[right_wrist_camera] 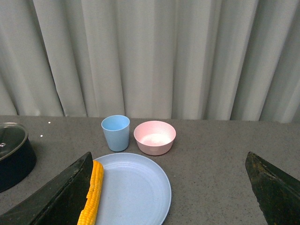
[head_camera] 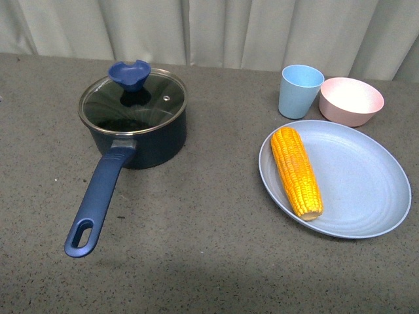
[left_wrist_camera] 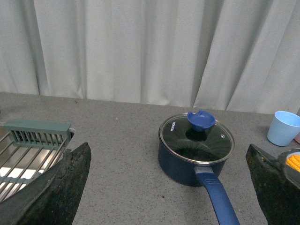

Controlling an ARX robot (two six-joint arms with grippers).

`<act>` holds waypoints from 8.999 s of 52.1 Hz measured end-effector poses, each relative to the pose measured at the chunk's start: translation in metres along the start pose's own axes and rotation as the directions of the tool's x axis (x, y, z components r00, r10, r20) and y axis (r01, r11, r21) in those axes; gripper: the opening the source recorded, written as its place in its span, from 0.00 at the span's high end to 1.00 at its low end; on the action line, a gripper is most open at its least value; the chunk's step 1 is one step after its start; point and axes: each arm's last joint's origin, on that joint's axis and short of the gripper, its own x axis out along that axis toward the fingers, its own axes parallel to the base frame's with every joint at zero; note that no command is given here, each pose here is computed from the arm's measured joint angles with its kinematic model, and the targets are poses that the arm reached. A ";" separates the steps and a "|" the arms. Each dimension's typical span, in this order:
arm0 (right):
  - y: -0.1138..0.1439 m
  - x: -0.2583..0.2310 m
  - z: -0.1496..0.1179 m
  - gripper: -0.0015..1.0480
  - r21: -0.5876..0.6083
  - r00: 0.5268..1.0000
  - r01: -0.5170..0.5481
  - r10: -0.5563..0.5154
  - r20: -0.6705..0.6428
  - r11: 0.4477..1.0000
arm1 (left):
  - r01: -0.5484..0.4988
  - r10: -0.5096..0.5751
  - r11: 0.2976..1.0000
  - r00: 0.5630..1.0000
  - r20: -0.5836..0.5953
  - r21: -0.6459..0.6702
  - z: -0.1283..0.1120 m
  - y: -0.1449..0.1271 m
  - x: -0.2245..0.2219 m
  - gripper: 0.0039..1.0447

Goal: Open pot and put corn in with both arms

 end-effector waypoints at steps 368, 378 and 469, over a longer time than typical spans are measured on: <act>0.000 0.000 0.000 0.09 0.000 1.000 0.000 0.000 0.000 1.000 | -0.004 0.004 1.000 0.999 -0.037 0.001 -0.025 0.001 0.084 0.97; 0.000 0.000 0.000 0.09 0.000 1.000 0.000 0.000 0.000 1.000 | -0.004 0.004 1.000 0.999 -0.035 0.000 -0.019 0.001 0.070 0.97; 0.000 0.000 0.000 0.09 0.000 1.000 0.000 0.000 0.000 1.000 | -0.003 0.003 1.000 1.000 0.000 0.001 0.000 0.000 0.000 0.97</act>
